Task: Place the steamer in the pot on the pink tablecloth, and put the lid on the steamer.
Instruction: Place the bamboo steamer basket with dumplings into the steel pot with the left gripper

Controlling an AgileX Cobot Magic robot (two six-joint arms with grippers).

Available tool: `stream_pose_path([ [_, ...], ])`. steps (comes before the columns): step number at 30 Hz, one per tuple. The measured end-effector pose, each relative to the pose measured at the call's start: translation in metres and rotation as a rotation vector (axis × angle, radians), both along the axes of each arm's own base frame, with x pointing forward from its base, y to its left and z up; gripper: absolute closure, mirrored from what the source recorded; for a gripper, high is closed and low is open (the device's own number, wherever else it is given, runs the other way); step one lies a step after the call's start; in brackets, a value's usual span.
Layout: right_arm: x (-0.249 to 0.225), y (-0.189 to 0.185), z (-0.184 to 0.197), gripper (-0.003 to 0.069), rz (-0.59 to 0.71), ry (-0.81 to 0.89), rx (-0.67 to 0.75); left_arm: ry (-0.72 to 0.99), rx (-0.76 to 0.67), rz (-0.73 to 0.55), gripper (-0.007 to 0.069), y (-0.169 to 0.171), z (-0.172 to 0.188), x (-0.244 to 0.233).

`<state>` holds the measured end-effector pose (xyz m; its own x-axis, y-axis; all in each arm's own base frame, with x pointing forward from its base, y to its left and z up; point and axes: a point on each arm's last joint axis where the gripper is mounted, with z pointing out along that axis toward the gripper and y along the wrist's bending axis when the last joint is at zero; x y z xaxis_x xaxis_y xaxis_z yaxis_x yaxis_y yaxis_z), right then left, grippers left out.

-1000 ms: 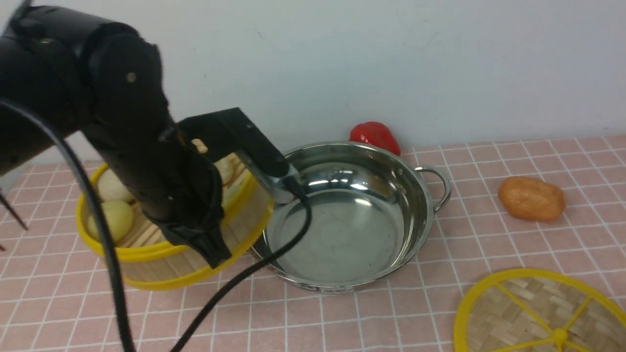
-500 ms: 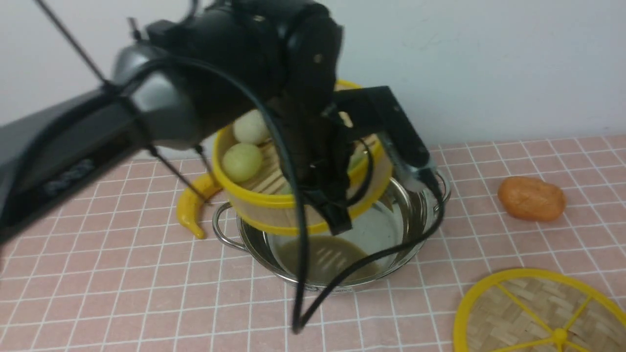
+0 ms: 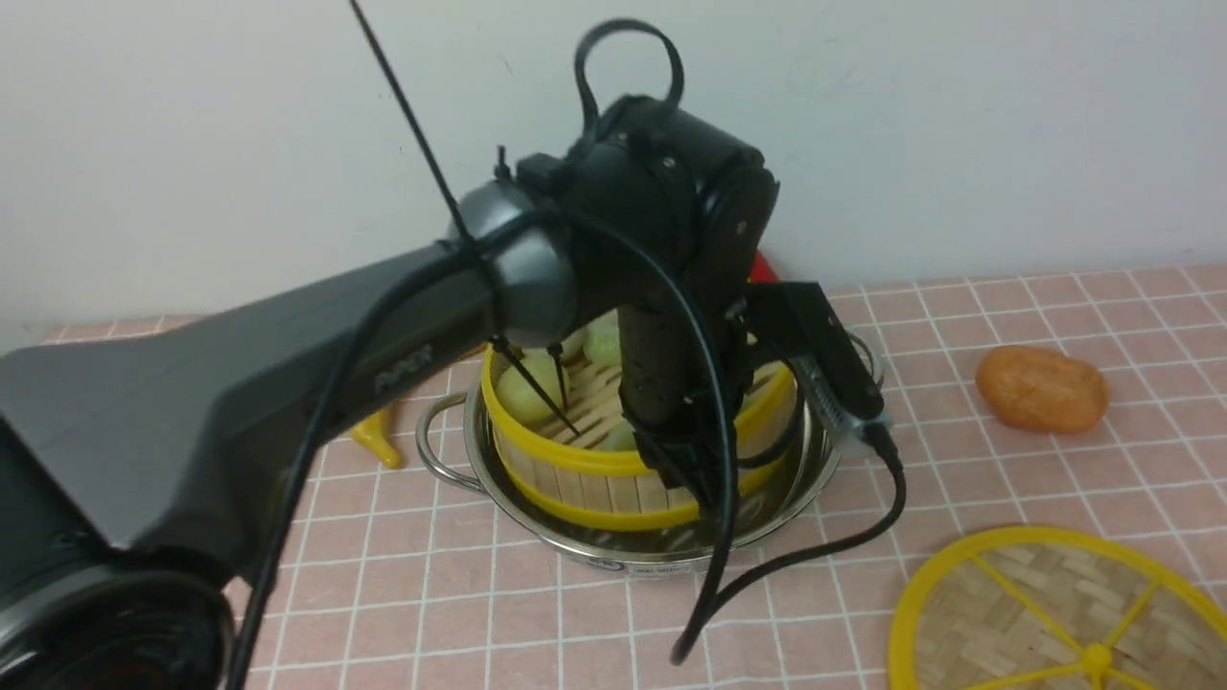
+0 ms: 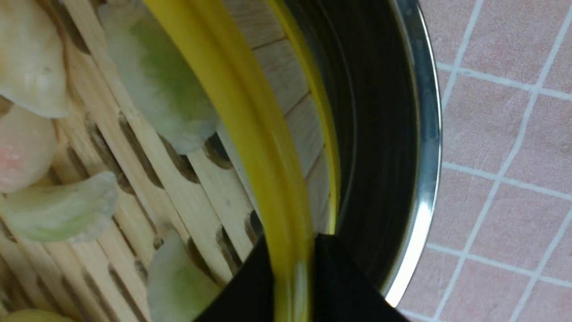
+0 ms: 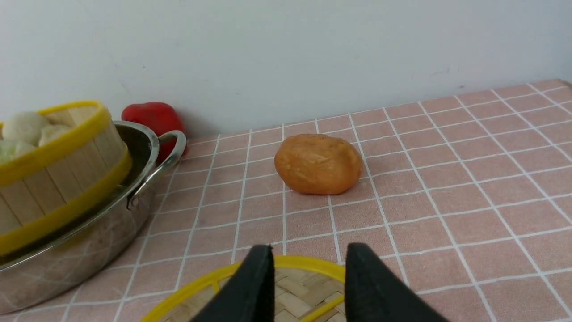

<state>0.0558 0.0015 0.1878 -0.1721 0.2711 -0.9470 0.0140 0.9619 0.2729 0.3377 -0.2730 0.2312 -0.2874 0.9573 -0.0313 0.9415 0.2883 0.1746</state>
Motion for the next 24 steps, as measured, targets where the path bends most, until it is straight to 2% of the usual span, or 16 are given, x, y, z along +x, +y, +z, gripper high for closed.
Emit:
stream_pose_path([
  [9,0.000,0.000,0.000,0.0416,0.000,0.000,0.000,0.035,0.020,-0.001,0.0545,-0.005,-0.023,0.004],
  [12,0.000,0.000,0.000,0.0416,0.000,0.000,0.000,0.036,0.003,0.007,0.0521,-0.007,-0.023,0.004],
  [15,0.000,0.000,0.000,0.0416,0.000,0.000,0.000,0.046,-0.018,0.017,0.0427,-0.009,-0.022,0.002],
  [16,0.000,0.000,0.000,0.0416,0.000,0.000,0.000,0.044,-0.025,0.020,0.0353,-0.010,-0.021,0.003],
  [18,0.000,0.000,0.000,0.0416,0.000,0.000,0.000,0.042,-0.027,0.022,0.0286,-0.010,-0.020,0.003],
  [20,0.000,0.000,0.000,0.0416,0.000,0.000,0.000,0.040,-0.026,0.022,0.0175,-0.010,-0.020,0.003],
  [24,0.000,0.000,0.000,0.0416,0.000,0.000,0.000,0.010,-0.008,0.024,0.0109,-0.007,-0.016,0.004],
])
